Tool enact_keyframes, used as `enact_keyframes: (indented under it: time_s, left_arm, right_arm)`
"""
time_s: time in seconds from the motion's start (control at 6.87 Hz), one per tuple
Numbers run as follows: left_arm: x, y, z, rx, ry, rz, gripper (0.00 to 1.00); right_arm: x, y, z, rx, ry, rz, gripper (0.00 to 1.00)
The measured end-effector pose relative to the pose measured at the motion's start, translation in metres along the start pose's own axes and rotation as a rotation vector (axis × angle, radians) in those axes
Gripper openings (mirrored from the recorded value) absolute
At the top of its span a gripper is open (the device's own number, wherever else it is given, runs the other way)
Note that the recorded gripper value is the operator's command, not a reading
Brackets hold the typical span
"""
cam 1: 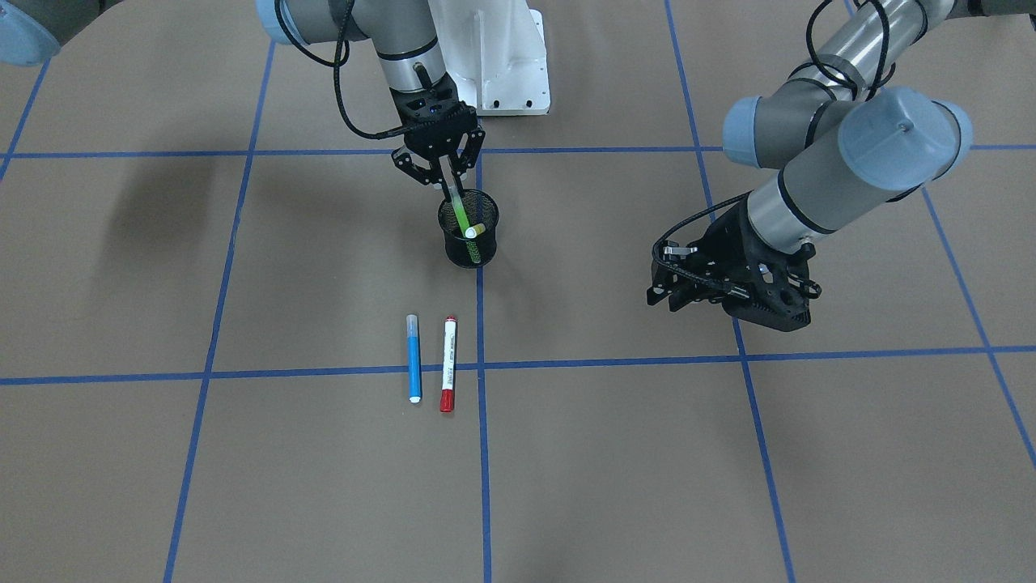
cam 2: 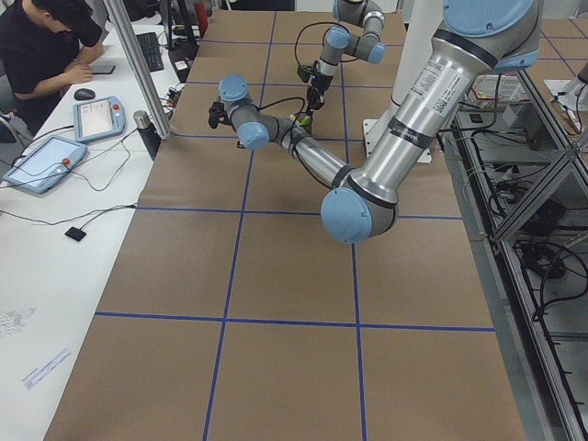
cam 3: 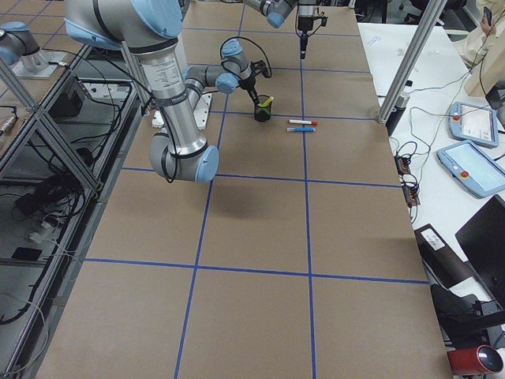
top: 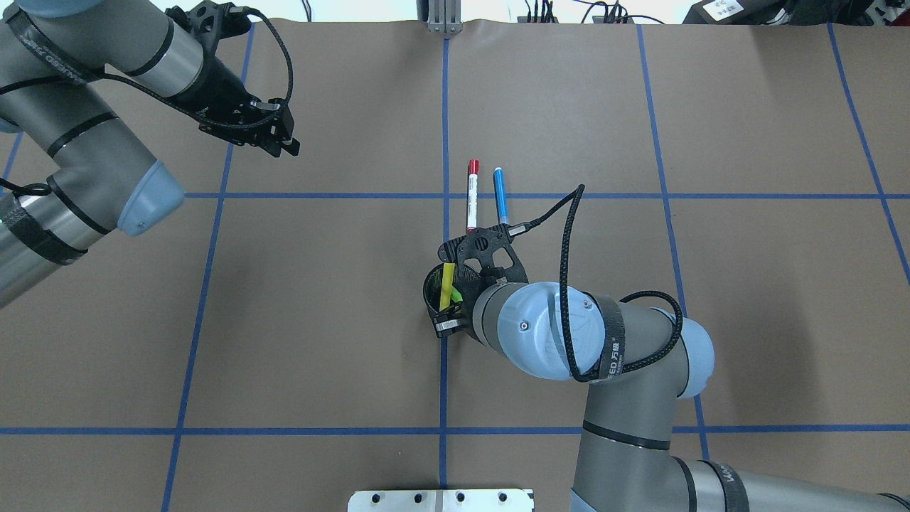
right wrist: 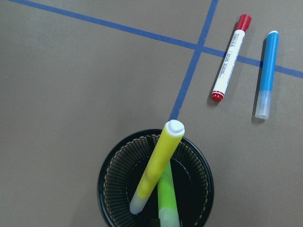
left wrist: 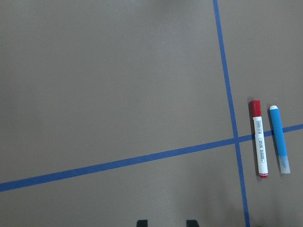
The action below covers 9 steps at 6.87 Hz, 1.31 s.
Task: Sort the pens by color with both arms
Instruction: 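Lift the green marker out and carry it toward the placed markers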
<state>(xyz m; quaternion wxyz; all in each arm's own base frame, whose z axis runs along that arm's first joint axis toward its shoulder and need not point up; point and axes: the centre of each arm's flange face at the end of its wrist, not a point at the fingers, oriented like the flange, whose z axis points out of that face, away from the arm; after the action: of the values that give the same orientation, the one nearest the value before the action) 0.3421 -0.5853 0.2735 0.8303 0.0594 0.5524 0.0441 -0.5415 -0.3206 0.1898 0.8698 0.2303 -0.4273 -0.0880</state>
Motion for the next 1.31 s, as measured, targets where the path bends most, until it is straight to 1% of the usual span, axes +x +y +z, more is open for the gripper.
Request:
enact_keyframes:
  time_s: [0.15, 0.58, 0.87, 1.31]
  left_arm:
    - [0.0, 0.0, 0.0, 0.0, 0.0, 0.0, 0.39]
    - [0.0, 0.001, 0.001, -0.002, -0.001, 0.0, 0.39]
    - [0.0, 0.001, 0.003, -0.003, -0.001, -0.002, 0.39]
    - [0.002, 0.001, 0.004, -0.003, -0.002, -0.003, 0.39]
  right_arm:
    - [-0.001, 0.0, -0.001, -0.001, -0.008, 0.0, 0.12]
    - [0.002, -0.008, -0.009, -0.019, -0.038, 0.01, 0.11]
    - [0.018, -0.029, -0.023, -0.038, -0.065, 0.036, 0.11]
    - [0.046, -0.065, -0.052, -0.051, -0.108, 0.076, 0.1]
